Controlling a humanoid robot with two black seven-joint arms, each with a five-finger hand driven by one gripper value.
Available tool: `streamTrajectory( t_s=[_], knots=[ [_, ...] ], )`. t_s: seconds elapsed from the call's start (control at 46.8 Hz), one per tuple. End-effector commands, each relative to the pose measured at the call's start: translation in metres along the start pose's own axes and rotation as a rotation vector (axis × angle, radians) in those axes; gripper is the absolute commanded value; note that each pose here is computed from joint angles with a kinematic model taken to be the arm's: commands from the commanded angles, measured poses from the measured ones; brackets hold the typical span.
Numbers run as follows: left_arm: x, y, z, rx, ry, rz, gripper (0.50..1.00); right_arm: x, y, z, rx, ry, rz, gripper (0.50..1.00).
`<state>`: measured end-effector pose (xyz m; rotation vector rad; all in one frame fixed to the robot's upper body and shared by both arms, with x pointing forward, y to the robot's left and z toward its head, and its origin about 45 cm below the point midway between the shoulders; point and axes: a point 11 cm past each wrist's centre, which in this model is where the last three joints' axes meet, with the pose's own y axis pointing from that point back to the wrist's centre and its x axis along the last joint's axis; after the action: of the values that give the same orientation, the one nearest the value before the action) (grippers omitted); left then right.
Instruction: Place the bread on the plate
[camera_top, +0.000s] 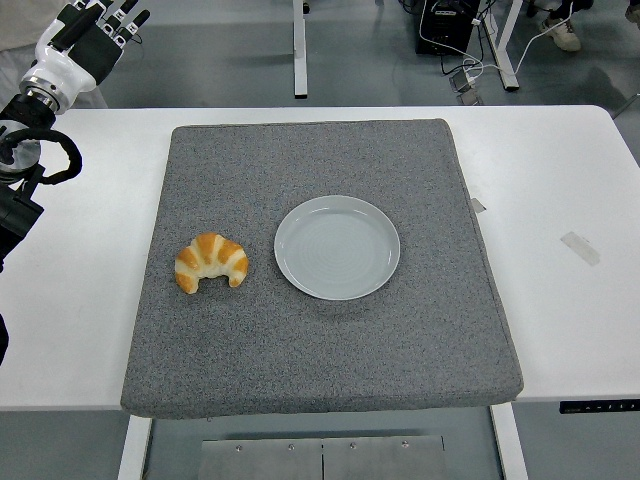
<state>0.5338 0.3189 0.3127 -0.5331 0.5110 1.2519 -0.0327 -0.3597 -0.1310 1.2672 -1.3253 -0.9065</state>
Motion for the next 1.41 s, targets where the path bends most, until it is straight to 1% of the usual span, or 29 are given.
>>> streamTrajectory(
  t_s=[0.0,0.085,0.128,0.214,0.321,0.406,0.556,0.748,0.812,0.876,0.983,1.068,1.154,1.261,1.325,1.389],
  knots=[
    [0.000,0.000,0.000,-0.001,-0.004,0.005,0.981,0.000,0.000,0.000,0.000,0.000,0.000,1.000],
    [0.000,0.000,-0.004,0.020,-0.053,0.003,0.981,0.000,0.000,0.000,0.000,-0.001,0.000,1.000],
    [0.000,0.000,-0.001,-0.001,-0.050,-0.001,0.981,0.000,0.000,0.000,0.000,0.000,0.000,1.000],
    [0.001,0.001,0.003,-0.011,-0.058,-0.002,0.981,0.000,0.000,0.000,0.000,-0.001,0.000,1.000],
    [0.004,0.002,0.002,0.000,-0.078,0.004,0.981,0.000,0.000,0.000,0.000,0.000,0.000,1.000],
    [0.003,0.004,-0.003,0.031,-0.097,-0.022,0.981,0.000,0.000,0.000,0.000,0.000,0.000,1.000],
    [-0.002,0.004,-0.015,0.148,-0.259,-0.077,0.981,0.000,0.000,0.000,0.000,0.000,0.000,1.000],
    [0.001,0.006,-0.004,0.233,-0.448,-0.081,0.981,0.000,0.000,0.000,0.000,0.000,0.000,1.000],
    [0.005,0.008,0.010,0.264,-0.542,-0.071,0.981,0.000,0.000,0.000,0.000,-0.001,0.000,1.000],
    [0.005,0.008,0.021,0.279,-0.605,-0.068,0.981,0.001,0.000,0.000,0.000,0.003,0.004,1.000],
    [0.008,0.010,0.025,0.306,-0.667,-0.062,0.981,0.004,0.000,0.001,-0.002,0.005,0.014,1.000],
    [0.005,0.008,0.032,0.326,-0.728,-0.065,0.981,0.004,0.000,0.000,-0.001,0.005,0.013,1.000],
    [0.003,0.007,0.029,0.355,-0.775,-0.073,0.981,0.002,0.000,0.001,-0.002,0.004,0.008,1.000],
    [-0.005,0.003,0.024,0.361,-0.779,-0.092,0.981,0.002,0.000,0.000,-0.001,0.004,0.008,1.000],
    [-0.012,-0.001,0.013,0.372,-0.774,-0.112,0.981,0.002,0.000,0.001,-0.003,0.004,0.010,1.000],
    [-0.016,-0.003,0.009,0.378,-0.776,-0.123,0.981,0.002,0.000,0.001,-0.002,0.004,0.008,1.000]
  ],
)
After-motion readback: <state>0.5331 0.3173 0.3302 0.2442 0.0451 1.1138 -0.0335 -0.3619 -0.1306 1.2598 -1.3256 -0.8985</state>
